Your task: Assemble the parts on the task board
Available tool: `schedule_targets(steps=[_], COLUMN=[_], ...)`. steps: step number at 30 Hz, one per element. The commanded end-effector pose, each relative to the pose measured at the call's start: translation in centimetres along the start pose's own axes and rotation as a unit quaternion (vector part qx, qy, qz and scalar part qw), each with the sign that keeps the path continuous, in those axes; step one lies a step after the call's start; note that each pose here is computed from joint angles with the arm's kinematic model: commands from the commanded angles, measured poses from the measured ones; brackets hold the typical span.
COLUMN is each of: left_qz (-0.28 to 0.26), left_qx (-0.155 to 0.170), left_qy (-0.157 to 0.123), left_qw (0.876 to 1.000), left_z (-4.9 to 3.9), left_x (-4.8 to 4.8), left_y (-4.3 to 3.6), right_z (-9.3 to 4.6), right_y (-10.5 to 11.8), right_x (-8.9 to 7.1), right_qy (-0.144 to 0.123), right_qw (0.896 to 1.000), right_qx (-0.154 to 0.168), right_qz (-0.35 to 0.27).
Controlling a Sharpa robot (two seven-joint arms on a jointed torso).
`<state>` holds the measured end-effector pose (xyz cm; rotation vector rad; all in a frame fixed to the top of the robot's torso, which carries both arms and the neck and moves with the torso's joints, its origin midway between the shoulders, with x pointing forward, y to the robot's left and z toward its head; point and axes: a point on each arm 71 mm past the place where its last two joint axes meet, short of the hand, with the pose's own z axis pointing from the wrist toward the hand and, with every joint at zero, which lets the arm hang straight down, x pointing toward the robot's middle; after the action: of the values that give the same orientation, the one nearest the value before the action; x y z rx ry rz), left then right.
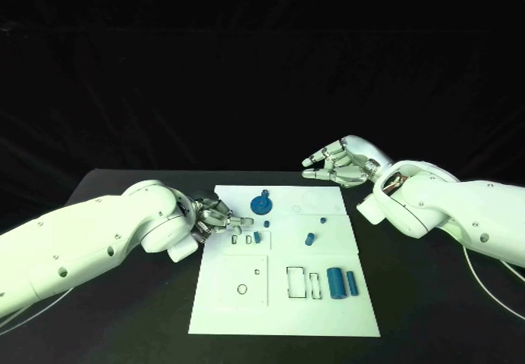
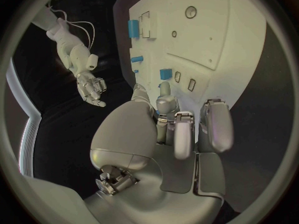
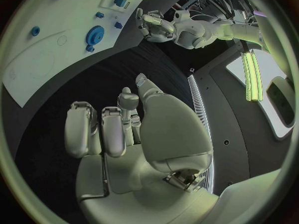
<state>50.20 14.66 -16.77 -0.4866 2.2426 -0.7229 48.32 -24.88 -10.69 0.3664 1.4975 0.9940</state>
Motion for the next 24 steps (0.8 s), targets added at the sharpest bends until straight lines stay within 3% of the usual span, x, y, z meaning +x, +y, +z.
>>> schedule_targets(steps=[1, 9, 24], left_qz=[0.084, 0.099, 0.130], left_qx=[-0.055, -0.059, -0.054], left_qy=[0.003, 0.006, -0.004], left_qw=[0.995, 0.993, 0.990], left_z=[0.55, 1.74, 2.94], left_x=[0.04, 0.57, 1.43], left_y=[-0.18, -1.74, -3.20], right_z=[0.1, 0.4, 0.6], right_y=[0.1, 0.0, 0.0], right_x=[0.3, 0.4, 0.8], right_qy=[0.011, 0.016, 0.022], right_qw=[1.000, 1.000, 1.000], right_qx=[-0.001, 0.003, 0.006], right_qz=[0.005, 0.000, -0.004])
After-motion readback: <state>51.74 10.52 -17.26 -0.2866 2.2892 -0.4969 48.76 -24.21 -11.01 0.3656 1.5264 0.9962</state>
